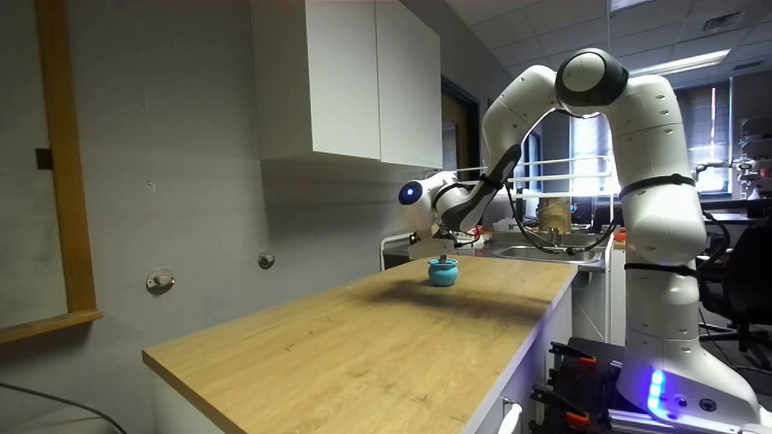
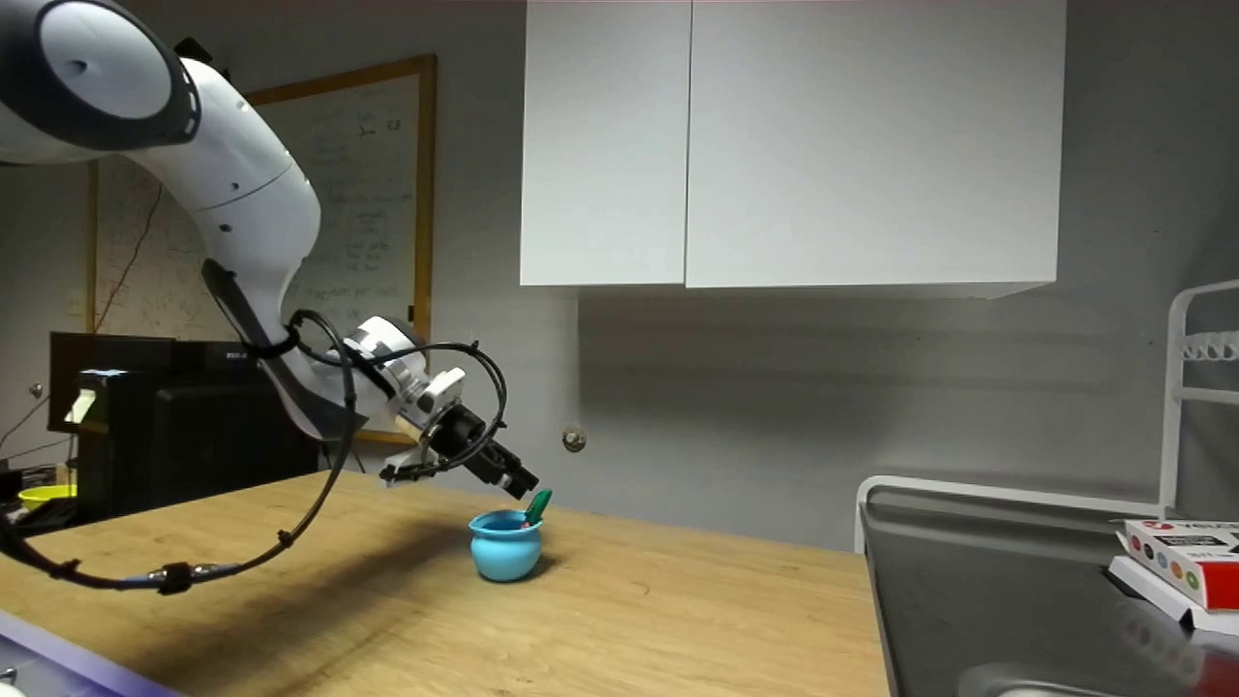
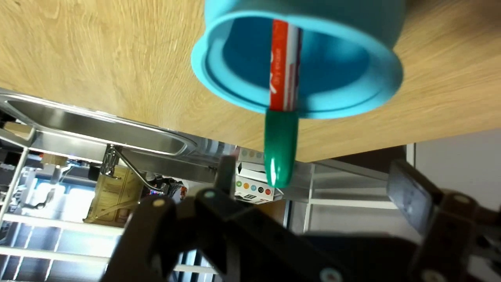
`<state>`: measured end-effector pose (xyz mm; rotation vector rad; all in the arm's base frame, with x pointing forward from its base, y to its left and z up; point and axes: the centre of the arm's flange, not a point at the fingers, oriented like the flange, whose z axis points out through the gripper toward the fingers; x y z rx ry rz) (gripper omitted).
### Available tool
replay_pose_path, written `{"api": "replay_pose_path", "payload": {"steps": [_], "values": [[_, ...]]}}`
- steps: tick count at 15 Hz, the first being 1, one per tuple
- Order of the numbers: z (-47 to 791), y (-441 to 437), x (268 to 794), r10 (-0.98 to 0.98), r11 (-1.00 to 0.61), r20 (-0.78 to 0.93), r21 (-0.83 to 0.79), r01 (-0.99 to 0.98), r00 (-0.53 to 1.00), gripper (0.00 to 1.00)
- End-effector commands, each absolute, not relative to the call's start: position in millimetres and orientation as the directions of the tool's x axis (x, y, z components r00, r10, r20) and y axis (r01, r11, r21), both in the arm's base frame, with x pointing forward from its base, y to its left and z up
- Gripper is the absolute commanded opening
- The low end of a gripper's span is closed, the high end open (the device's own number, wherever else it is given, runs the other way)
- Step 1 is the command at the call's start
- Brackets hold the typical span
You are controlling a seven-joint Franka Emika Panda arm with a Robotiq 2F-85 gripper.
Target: Put the marker inside the blue vessel
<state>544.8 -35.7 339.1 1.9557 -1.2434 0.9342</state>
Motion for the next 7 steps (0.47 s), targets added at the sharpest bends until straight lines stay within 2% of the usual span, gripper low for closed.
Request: {"api": "replay_pose_path", "payload": {"steps": [1, 7], "values": [[378, -20, 530, -0.521, -0.404, 0.788, 0.111, -0.908, 0.328, 1.00], [441, 1, 496, -0.585, -0.499, 0.708, 0.071, -0.864, 0.396, 1.00]]}}
